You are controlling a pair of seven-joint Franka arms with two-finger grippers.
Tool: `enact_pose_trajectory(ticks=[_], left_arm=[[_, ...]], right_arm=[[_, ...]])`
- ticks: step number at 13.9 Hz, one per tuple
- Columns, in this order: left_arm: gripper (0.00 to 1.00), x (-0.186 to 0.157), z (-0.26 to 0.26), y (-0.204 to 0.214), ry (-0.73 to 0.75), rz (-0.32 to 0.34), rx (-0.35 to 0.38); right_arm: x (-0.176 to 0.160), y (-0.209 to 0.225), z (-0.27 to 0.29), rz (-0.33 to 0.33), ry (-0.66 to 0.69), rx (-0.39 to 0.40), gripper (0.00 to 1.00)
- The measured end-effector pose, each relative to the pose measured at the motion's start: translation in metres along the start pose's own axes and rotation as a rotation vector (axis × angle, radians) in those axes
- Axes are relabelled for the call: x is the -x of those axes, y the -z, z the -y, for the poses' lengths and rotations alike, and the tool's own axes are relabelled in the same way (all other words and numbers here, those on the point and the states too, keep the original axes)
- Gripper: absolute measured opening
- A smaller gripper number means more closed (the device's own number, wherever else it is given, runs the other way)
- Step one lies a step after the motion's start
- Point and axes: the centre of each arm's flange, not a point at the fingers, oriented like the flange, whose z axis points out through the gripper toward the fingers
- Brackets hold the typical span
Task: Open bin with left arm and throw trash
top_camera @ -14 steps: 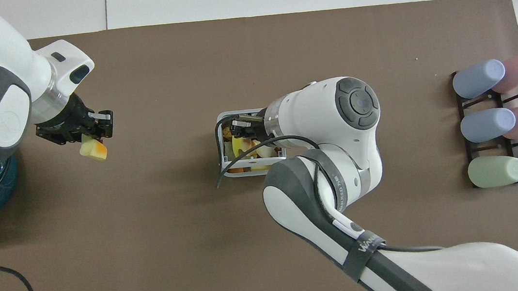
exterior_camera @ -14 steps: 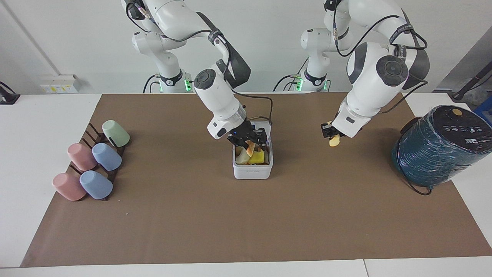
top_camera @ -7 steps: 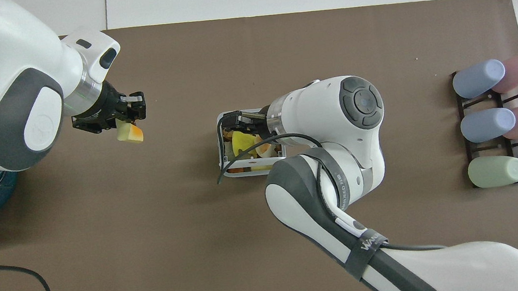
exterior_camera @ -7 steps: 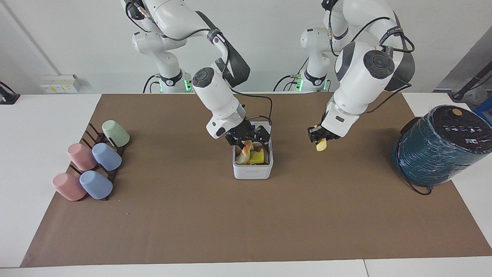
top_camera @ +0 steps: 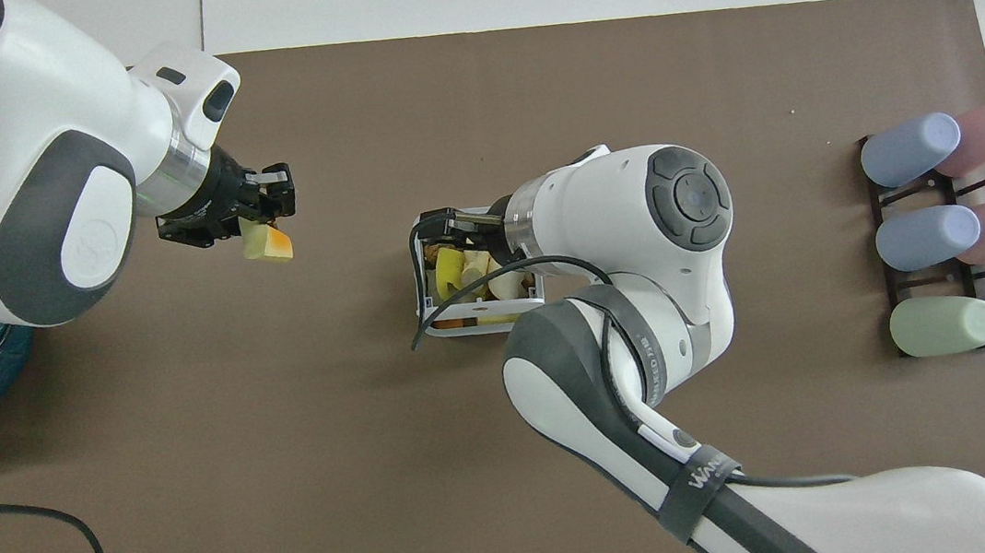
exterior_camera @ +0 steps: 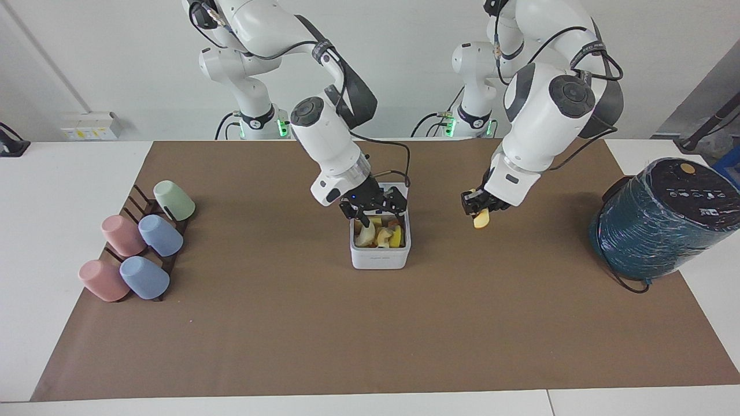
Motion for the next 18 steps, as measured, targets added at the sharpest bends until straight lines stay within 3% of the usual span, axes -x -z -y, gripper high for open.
enact_pose_trajectory(ticks=[3,9,12,18], left_arm=[[0.13,-0.003,-0.003,0.002,0.001,-0.026,0.022],[0.13,0.017,-0.067,-0.02,0.011,-0.092,0.084],[0.13,0.034,-0.103,-0.039,0.04,-0.107,0.108],[0.13,0.061,-0.149,-0.099,0.052,-0.103,0.128]], right_arm=[[-0.005,0.023,0.001,-0.053,0.054,0.033,1.0],[-0.076,0.123,-0.082,-0.23,0.119,0.283,1.0],[-0.084,0.175,-0.108,-0.204,0.124,0.365,1.0],[-0.07,0.268,-0.12,-0.118,0.059,0.46,1.0]])
